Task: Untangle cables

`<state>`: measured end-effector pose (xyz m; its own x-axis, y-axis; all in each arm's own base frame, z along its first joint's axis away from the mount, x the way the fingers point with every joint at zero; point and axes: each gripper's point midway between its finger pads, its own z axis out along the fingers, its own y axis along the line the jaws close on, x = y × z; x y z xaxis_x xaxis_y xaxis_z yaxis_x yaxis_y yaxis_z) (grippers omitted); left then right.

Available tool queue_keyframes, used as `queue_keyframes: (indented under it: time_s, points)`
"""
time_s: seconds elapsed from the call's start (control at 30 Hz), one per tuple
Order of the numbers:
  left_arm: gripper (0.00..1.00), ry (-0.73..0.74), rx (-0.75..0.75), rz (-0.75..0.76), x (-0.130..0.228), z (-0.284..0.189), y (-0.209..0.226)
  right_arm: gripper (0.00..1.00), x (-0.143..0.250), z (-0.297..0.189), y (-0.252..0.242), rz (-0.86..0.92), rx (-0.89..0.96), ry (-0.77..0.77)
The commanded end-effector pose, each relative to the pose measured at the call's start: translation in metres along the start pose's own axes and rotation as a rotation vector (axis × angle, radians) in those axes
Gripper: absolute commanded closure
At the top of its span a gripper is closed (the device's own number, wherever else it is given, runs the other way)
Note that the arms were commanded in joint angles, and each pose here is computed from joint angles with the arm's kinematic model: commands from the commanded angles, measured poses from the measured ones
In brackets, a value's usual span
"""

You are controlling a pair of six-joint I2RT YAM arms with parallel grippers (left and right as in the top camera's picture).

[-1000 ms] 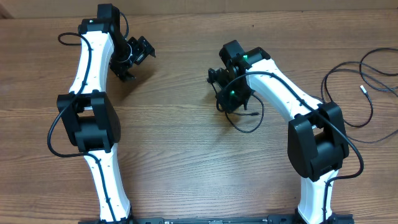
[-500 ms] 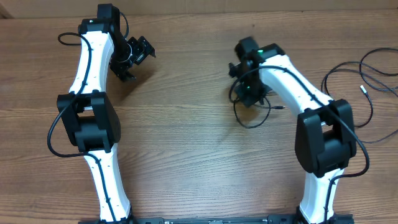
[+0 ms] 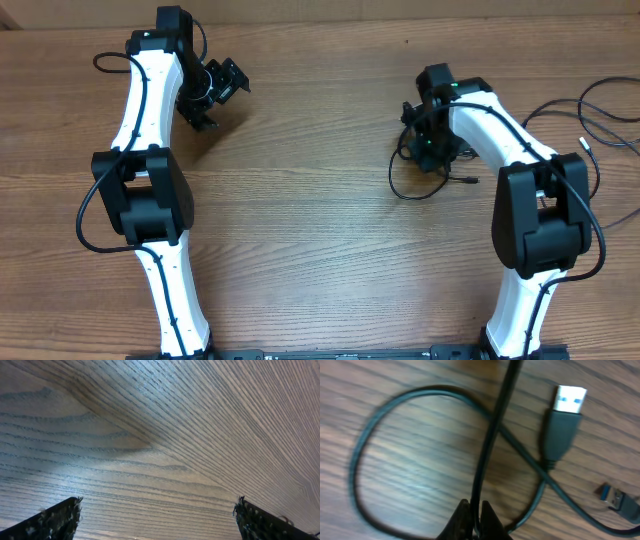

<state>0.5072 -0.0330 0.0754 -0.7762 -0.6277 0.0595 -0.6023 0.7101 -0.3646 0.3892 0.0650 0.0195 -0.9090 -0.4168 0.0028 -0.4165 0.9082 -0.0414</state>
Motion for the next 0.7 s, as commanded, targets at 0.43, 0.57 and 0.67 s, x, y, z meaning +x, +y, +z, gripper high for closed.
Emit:
queue_keyframes:
  time_s: [0.43, 0.57, 0.67]
  points:
    - [0.0, -0.003, -0.003, 0.024, 0.001, -0.002, 0.0, 0.36, -0.016, 0.001, -0.036, 0.062, 0.062, -0.099]
    - [0.01, -0.002, -0.002, 0.024, 0.001, -0.002, 0.0, 0.34, -0.019, 0.001, -0.037, 0.062, 0.065, -0.112]
    - [0.0, -0.003, -0.003, 0.024, 0.001, -0.002, 0.0, 0.34, -0.019, 0.001, -0.037, 0.053, 0.064, -0.111]
